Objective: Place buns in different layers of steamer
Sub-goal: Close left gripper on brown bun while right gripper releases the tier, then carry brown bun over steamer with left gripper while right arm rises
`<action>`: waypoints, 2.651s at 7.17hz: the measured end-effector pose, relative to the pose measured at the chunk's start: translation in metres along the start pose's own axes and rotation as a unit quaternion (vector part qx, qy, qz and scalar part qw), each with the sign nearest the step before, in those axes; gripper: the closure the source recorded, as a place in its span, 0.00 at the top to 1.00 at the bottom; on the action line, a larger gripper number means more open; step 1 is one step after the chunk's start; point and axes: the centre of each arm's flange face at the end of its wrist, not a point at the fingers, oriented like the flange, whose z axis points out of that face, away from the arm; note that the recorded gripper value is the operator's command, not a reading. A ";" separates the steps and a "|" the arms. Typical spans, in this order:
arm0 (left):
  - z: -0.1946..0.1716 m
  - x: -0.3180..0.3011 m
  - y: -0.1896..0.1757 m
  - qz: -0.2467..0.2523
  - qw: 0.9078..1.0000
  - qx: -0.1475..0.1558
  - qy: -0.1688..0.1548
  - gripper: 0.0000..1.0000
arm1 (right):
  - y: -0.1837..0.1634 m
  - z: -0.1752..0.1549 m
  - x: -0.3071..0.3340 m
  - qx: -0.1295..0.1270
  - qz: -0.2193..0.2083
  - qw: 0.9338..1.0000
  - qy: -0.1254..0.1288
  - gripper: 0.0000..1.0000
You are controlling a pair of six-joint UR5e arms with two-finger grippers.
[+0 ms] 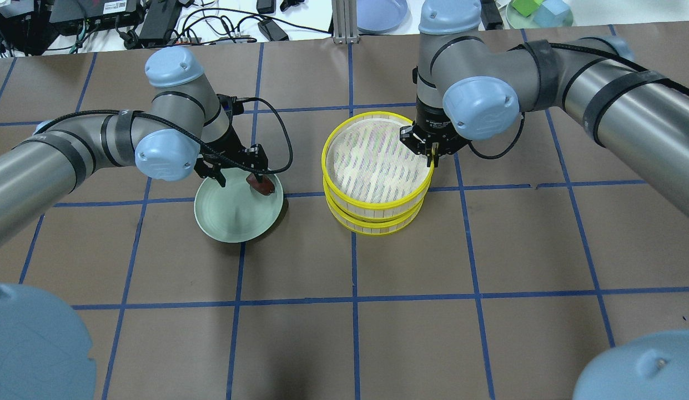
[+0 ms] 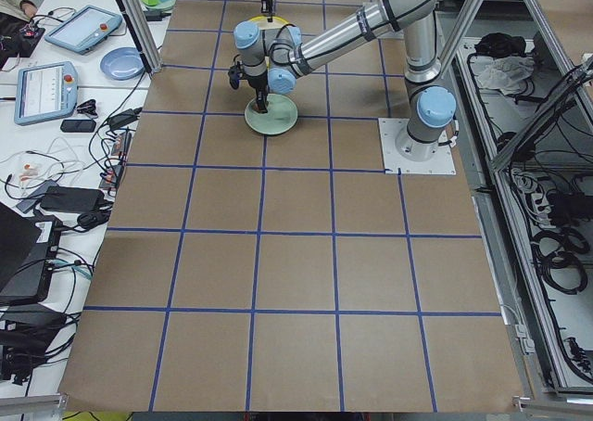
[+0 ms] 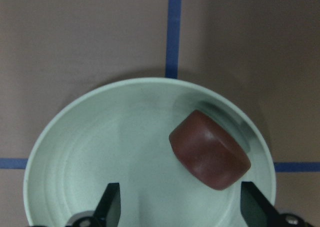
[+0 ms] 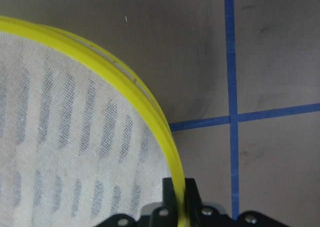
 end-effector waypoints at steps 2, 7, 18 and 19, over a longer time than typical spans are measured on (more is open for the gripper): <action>0.000 0.002 -0.008 -0.002 1.000 0.008 0.010 0.87 | 0.000 0.005 -0.005 0.001 -0.004 1.000 0.002 0.00; 0.022 0.004 -0.009 -0.013 1.000 -0.012 0.026 0.35 | 0.004 0.008 -0.006 -0.005 -0.012 1.000 0.013 1.00; -0.108 0.057 0.014 -0.042 0.995 0.045 0.074 0.00 | 0.095 -0.221 0.044 0.061 -0.028 0.997 -0.026 0.95; -0.126 0.097 0.028 -0.058 0.994 0.053 0.073 0.00 | 0.090 -0.224 0.056 0.066 -0.039 0.997 -0.032 1.00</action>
